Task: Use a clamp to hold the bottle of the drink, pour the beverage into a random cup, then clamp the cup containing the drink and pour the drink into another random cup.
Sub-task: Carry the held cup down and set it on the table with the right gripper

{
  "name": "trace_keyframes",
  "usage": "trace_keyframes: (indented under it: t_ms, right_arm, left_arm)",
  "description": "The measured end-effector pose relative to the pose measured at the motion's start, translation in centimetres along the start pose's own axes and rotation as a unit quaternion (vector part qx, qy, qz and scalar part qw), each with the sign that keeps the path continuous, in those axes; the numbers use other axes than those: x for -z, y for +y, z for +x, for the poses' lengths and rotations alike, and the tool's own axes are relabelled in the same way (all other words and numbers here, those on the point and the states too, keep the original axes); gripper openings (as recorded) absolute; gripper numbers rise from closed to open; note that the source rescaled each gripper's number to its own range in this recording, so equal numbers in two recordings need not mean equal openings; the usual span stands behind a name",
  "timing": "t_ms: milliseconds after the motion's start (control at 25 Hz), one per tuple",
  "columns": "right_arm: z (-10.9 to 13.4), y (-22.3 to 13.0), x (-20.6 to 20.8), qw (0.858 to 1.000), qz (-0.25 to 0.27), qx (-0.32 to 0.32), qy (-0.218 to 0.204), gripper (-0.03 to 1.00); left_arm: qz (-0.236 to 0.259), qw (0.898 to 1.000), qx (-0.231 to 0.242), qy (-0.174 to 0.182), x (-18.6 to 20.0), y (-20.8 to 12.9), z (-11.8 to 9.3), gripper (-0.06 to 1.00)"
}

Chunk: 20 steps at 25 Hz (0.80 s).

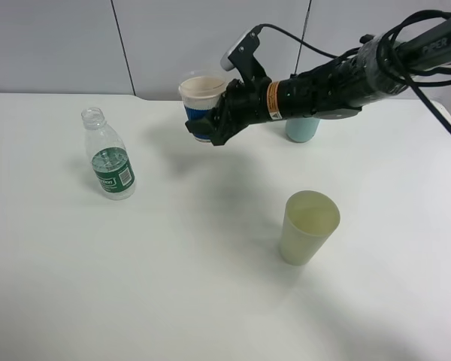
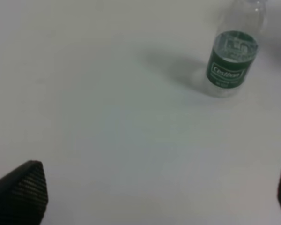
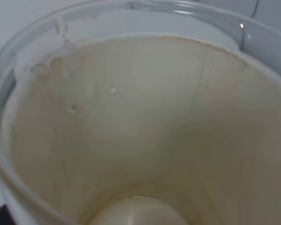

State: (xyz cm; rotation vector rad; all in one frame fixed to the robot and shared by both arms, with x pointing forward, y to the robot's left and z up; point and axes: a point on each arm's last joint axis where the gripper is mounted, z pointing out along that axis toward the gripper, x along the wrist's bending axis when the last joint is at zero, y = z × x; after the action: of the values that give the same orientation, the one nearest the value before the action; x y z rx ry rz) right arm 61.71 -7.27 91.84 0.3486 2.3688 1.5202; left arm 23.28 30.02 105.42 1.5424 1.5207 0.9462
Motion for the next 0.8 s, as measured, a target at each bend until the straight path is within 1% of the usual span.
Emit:
trace_keyframes:
  t_ms: [240,320,520,560,800]
  right_arm:
    - [0.4,-2.3,-1.1,0.997,0.014,0.075,0.018,0.0]
    - [0.6,-2.9,-1.4,0.996,0.012,0.088,0.026,0.0]
    - [0.9,-4.0,-1.9,0.996,0.002,0.077,0.04,0.0]
    - [1.0,-4.7,-2.2,0.996,0.003,0.073,0.042,0.0]
    - [1.1,-6.1,-2.8,0.997,0.005,0.058,0.041,0.0]
  left_arm:
    - [0.0,1.0,0.0,0.0,0.0,0.0,0.0,1.0]
    - [0.0,1.0,0.0,0.0,0.0,0.0,0.0,1.0]
    - [0.0,1.0,0.0,0.0,0.0,0.0,0.0,1.0]
    - [0.0,1.0,0.0,0.0,0.0,0.0,0.0,1.0]
    - [0.0,1.0,0.0,0.0,0.0,0.0,0.0,1.0]
